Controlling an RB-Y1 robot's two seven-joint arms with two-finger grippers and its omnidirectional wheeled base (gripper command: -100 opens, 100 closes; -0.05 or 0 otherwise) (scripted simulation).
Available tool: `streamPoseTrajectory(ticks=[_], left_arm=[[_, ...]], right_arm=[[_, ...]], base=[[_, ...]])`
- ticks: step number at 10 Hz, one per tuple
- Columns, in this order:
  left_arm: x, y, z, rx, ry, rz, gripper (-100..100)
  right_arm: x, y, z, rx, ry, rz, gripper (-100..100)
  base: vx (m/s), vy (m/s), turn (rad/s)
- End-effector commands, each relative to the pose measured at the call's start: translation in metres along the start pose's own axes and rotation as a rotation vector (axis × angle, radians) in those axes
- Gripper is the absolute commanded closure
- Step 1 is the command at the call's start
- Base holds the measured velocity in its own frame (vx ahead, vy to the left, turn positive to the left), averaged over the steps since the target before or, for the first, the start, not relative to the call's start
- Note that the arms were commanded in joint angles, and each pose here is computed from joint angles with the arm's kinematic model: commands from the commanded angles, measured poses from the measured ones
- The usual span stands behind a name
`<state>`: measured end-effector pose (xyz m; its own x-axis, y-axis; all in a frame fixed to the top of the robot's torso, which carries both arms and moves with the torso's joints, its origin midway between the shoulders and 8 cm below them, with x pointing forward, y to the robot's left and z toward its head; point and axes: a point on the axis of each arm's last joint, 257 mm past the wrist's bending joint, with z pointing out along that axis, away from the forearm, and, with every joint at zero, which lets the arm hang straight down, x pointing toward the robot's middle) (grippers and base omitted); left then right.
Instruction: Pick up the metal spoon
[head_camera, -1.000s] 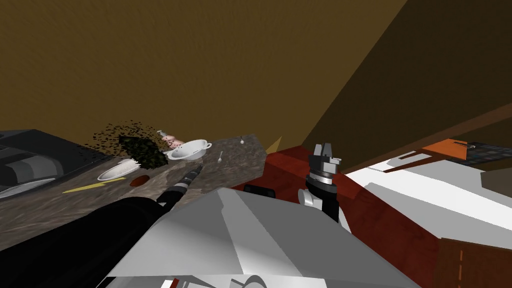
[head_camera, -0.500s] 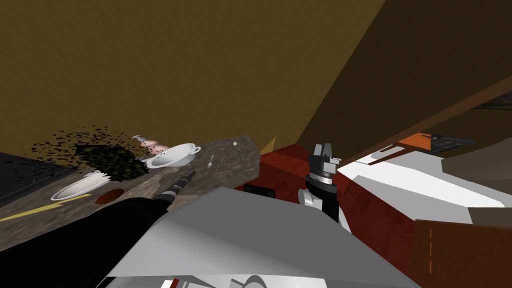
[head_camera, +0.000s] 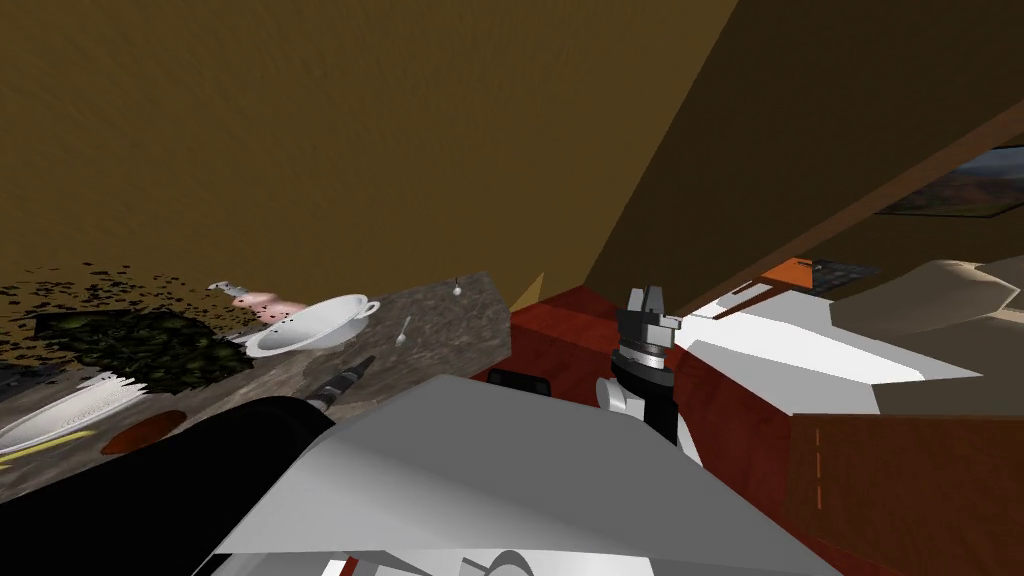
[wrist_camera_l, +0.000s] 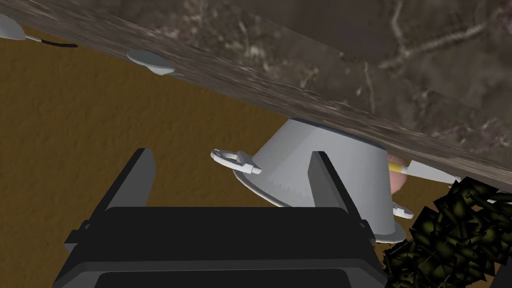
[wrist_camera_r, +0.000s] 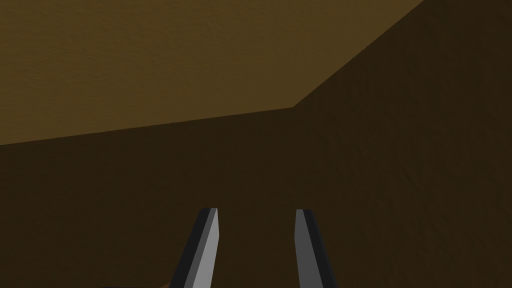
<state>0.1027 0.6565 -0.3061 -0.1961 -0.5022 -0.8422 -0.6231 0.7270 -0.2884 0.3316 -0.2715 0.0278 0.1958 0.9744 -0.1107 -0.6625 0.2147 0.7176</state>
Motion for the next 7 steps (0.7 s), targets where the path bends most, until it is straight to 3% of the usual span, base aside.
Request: streamPoseTrajectory(ticks=[1,2,4,5,7], left_arm=[[-0.001,0.03,-0.006,-0.059,0.032,0.009,-100],[-0.001,0.032,-0.007,-0.063,0.034,0.009,-100],[-0.002,0.067,-0.019,-0.133,0.076,0.018,-100],[-0.002,0.067,-0.019,-0.133,0.076,0.018,-100],[-0.002,0.096,-0.03,-0.19,0.115,0.022,-100]], right_arm=[[0.0,0.0,0.0,0.0,0.0,0.0,0],[0.0,0.0,0.0,0.0,0.0,0.0,0],[0.0,0.0,0.0,0.0,0.0,0.0,0],[0.0,0.0,0.0,0.0,0.0,0.0,0],[0.0,0.0,0.0,0.0,0.0,0.0,0]], base=[[0.09,-0.09,-0.221],[0.08,-0.065,-0.08],[0.093,-0.082,-0.193],[0.073,-0.059,-0.069],[0.059,-0.054,-0.169]])
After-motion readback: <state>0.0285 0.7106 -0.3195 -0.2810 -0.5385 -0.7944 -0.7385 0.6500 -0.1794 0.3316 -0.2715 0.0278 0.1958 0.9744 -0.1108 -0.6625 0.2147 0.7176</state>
